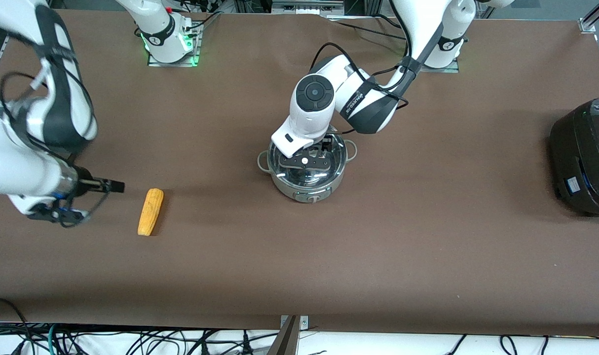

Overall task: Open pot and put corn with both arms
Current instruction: 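Grasp the corn with the right gripper while the left gripper grasps the lid knob, then lift the glass lid off the pot with the left gripper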

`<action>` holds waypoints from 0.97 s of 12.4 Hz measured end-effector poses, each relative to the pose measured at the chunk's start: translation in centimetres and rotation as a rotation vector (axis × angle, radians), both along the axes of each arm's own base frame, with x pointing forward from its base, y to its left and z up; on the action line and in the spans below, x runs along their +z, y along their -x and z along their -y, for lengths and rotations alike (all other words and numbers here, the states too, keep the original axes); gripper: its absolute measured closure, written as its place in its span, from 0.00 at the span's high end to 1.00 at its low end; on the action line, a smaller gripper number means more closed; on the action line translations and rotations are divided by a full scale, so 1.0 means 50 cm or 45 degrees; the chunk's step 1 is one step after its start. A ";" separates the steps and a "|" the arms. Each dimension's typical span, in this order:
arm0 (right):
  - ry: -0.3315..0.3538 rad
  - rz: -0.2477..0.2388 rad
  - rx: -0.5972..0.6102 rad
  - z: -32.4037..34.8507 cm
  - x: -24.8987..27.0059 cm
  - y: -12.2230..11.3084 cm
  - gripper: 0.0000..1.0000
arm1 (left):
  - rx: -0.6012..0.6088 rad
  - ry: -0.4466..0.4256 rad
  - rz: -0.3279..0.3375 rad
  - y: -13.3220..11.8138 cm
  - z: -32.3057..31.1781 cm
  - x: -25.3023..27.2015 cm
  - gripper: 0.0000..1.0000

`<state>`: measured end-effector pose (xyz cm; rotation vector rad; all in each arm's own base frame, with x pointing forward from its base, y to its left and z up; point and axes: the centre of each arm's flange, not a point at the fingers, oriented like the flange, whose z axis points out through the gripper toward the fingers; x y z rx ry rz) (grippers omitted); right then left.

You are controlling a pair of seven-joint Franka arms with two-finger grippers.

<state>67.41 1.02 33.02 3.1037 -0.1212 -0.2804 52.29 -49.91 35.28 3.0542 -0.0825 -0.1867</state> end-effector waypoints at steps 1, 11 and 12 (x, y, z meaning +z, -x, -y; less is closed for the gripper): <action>-0.009 -0.016 -0.004 -0.003 -0.052 -0.005 1.00 | -0.011 -0.008 -0.006 0.010 0.006 -0.007 1.00; -0.061 0.063 -0.029 -0.033 -0.278 -0.032 1.00 | -0.064 -0.122 -0.001 0.029 0.000 -0.020 0.50; -0.060 0.073 -0.043 -0.044 -0.287 -0.032 1.00 | -0.054 -0.123 -0.003 0.025 -0.004 -0.006 0.50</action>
